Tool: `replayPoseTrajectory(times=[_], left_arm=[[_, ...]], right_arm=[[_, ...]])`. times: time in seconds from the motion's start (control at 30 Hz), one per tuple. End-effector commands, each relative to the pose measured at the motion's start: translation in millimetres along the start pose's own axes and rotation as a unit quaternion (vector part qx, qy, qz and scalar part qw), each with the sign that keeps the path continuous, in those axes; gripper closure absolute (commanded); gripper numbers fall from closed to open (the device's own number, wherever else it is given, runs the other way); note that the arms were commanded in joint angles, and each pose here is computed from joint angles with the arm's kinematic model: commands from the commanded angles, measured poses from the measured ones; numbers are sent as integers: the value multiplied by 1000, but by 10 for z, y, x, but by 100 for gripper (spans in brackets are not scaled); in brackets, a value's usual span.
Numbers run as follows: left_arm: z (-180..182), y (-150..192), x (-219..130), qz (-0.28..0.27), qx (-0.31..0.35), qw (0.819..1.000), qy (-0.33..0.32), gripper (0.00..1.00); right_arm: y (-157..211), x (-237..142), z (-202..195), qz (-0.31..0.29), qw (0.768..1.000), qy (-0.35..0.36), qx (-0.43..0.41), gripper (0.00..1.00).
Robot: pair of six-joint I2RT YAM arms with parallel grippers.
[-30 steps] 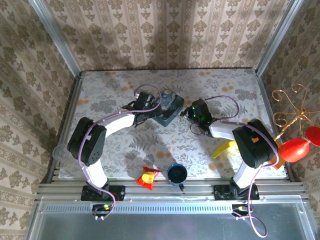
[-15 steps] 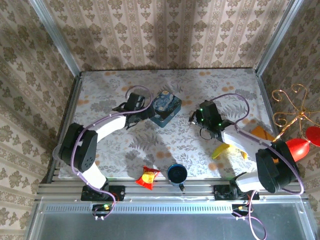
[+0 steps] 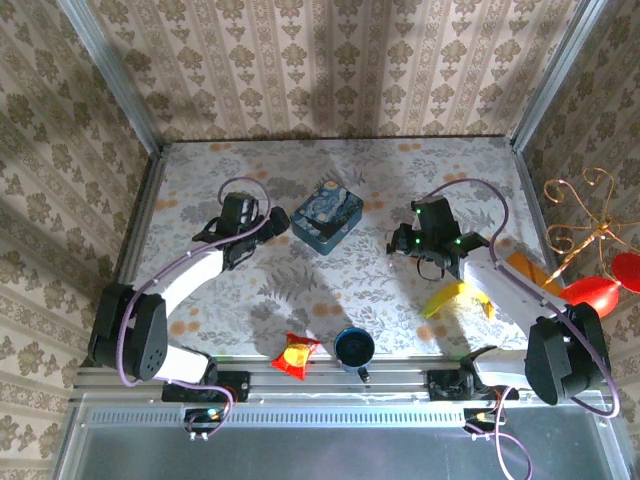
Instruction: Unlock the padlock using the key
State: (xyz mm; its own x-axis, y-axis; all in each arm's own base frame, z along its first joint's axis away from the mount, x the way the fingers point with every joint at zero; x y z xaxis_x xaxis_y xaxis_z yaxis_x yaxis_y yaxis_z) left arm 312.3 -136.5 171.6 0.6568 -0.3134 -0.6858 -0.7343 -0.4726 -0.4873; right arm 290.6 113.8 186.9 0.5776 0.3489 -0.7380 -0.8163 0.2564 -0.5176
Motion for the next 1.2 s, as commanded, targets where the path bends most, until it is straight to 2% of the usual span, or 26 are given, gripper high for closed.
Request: replayPoseTrajectory(times=[0.0, 0.33, 0.8, 1.17], left_arm=[[24, -21, -101, -11, -20, 1000, 17, 0], [162, 4, -204, -23, -35, 999, 14, 0], [205, 21, -160, -14, -41, 999, 12, 0], [216, 20, -151, -10, -41, 999, 15, 0]], right_arm=[[-32, 12, 44, 39, 999, -31, -21, 100], [-251, 456, -155, 105, 994, -34, -8, 100], [-473, 1109, -375, 154, 988, -4, -5, 100], [-479, 1136, -696, 169, 980, 102, -14, 100]])
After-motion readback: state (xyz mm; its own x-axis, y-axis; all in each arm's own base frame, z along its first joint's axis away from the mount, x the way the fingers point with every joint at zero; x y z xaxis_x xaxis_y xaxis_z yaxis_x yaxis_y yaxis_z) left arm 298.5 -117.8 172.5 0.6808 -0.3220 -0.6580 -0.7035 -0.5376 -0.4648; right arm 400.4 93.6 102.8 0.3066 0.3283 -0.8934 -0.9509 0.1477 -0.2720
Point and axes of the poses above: each hand's point on the last joint's axis, 136 mm out from that joint toward the fingers, its own x axis out along the fingers, its own z axis along the line the jaws close on, y = z × x, the point moved 7 cm from there along -x, back along the fingers, and after that the axes turned 3 degrees about -x, right-handed, at the moved point
